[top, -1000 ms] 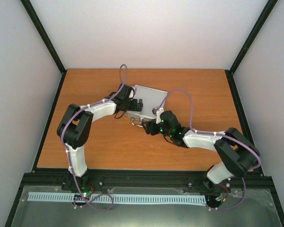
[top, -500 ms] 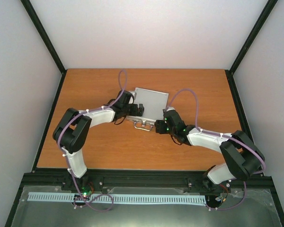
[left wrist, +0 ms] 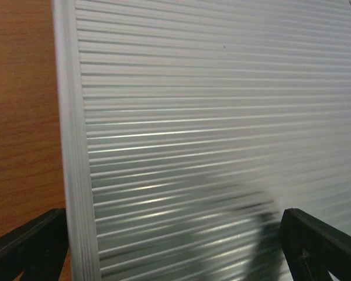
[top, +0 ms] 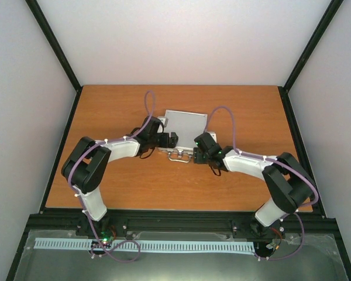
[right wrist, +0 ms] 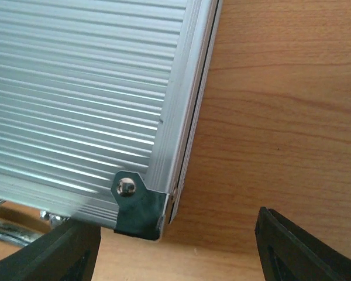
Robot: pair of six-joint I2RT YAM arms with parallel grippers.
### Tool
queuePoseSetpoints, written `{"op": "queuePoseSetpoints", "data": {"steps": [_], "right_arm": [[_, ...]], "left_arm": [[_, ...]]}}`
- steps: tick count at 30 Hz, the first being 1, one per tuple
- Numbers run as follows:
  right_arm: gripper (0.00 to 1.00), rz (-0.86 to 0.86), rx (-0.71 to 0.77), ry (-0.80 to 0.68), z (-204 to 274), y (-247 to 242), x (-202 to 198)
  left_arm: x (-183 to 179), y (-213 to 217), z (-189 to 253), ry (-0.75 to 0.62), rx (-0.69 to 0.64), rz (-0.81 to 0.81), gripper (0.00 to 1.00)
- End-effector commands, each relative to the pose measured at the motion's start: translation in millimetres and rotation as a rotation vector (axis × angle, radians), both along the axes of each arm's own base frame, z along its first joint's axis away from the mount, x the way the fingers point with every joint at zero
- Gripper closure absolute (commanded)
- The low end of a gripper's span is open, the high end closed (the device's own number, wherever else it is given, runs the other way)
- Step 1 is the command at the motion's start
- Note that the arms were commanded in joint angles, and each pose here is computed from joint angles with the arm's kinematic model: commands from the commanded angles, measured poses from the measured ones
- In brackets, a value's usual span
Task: Pack up texas hold em set
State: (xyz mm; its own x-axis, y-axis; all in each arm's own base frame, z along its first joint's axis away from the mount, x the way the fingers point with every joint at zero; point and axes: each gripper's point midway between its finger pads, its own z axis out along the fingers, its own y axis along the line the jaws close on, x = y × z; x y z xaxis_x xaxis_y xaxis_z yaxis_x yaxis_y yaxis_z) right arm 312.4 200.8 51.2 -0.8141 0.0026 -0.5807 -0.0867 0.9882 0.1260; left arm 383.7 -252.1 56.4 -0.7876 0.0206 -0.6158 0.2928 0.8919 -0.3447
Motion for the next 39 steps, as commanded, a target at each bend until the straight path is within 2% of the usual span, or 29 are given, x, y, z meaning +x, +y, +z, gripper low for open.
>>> {"op": "queuePoseSetpoints", "data": {"steps": [1, 11, 17, 22, 27, 39], "right_arm": [[0.26, -0.096, -0.083, -0.082, 12, -13, 36], [0.27, -0.104, -0.124, -0.11, 7, -16, 72], [0.28, -0.043, -0.065, -0.097, 14, -2, 42], [0.29, 0.13, 0.029, -0.101, 20, 47, 9], [0.3, 0.167, 0.047, -0.087, 10, 71, 9], [0.38, 0.087, -0.043, -0.158, -4, 68, 38]], "left_arm": [[-98, 33, -89, 0.384, 0.196, -0.079, 0.0], [-104, 34, -93, 0.391, 0.181, -0.079, 0.0], [-93, 28, -91, 0.376, 0.189, -0.087, 0.0], [-84, 23, -92, 0.371, 0.188, -0.093, 0.0], [-82, 21, -92, 0.369, 0.194, -0.1, 0.0], [-83, 23, -94, 0.374, 0.204, -0.101, 0.0]]}}
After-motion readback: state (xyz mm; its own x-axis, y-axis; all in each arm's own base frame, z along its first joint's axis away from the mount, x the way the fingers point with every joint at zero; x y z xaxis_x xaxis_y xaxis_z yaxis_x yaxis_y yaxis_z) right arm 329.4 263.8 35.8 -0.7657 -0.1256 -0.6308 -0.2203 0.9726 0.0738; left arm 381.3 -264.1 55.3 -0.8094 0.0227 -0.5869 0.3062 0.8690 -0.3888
